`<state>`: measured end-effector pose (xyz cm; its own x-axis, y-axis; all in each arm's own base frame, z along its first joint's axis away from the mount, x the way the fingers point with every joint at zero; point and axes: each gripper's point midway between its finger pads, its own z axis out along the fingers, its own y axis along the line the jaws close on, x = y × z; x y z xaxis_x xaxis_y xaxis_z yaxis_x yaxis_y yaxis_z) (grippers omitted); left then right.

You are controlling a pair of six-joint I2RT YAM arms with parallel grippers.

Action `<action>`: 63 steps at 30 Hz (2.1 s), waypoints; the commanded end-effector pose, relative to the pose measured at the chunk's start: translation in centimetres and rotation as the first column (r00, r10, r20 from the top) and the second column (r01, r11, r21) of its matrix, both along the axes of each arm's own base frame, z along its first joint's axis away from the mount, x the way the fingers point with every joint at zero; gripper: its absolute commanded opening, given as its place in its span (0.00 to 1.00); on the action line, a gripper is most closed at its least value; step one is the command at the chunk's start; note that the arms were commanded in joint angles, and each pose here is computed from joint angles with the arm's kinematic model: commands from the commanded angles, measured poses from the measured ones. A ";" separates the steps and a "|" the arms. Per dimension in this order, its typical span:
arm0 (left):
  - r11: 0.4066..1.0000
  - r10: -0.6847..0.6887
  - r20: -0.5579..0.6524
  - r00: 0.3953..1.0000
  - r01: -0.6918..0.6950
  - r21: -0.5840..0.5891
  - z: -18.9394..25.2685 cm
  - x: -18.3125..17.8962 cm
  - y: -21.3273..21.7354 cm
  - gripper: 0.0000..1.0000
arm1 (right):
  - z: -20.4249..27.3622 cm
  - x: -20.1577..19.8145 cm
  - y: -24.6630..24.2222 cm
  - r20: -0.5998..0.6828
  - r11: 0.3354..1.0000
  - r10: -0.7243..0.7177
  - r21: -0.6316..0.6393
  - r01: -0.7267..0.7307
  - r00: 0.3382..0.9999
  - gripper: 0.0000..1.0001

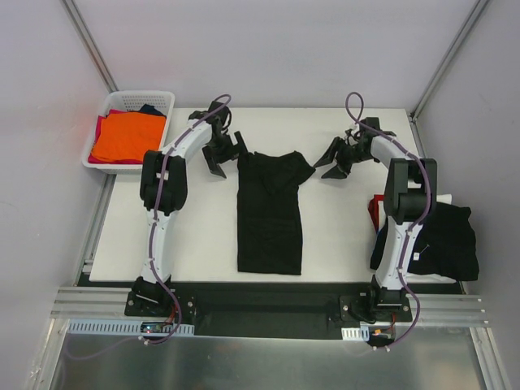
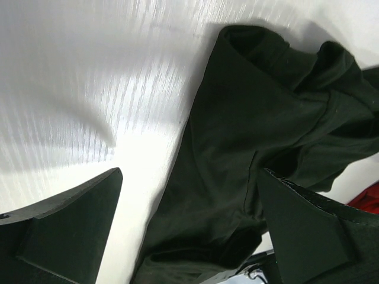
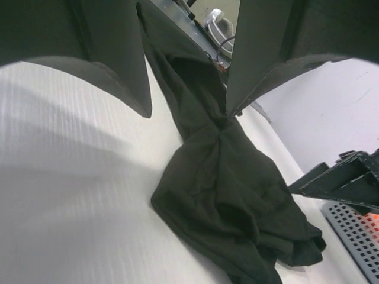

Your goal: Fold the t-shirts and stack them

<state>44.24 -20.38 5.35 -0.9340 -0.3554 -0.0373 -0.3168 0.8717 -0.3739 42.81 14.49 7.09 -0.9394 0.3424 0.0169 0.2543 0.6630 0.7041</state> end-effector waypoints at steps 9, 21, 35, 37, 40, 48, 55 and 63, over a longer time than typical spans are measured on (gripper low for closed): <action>0.994 0.096 0.088 0.991 -0.092 -0.051 -1.0 5.1 -0.5 0.94 | 0.9 3.3 2.0 0.102 0.985 -0.043 0.172 0.025 0.994 0.57; 0.994 0.109 0.114 0.988 -0.109 -0.005 -0.5 4.0 1.3 0.95 | 1.0 2.7 -1.7 0.202 0.982 -0.165 -0.059 0.180 0.965 0.57; 0.994 0.094 0.077 0.993 -0.097 0.040 -1.4 1.8 2.9 0.95 | -3.9 4.0 -2.7 0.227 0.925 -0.241 -0.239 0.294 0.944 0.57; 0.995 0.086 0.082 0.993 -0.090 0.041 -1.4 1.9 2.8 0.95 | -4.1 4.2 -2.4 0.234 0.929 -0.243 -0.221 0.295 0.941 0.58; 0.996 0.078 0.090 0.993 -0.082 0.036 -1.1 2.0 2.8 0.95 | -4.8 4.5 -1.7 0.235 0.936 -0.249 -0.189 0.295 0.939 0.58; 0.998 0.065 0.075 0.995 -0.064 -0.021 -1.6 2.8 1.5 0.95 | -6.8 5.6 2.7 0.194 0.965 -0.239 -0.059 0.254 0.952 0.58; 0.993 0.079 0.053 0.996 -0.073 -0.094 -2.4 4.3 -0.1 0.95 | -5.6 4.5 4.2 0.175 0.973 -0.215 -0.040 0.225 0.961 0.58; 0.989 0.088 0.050 0.995 -0.082 -0.125 -2.5 4.9 -0.8 0.95 | -4.9 2.9 5.3 0.163 0.982 -0.175 -0.040 0.184 0.971 0.58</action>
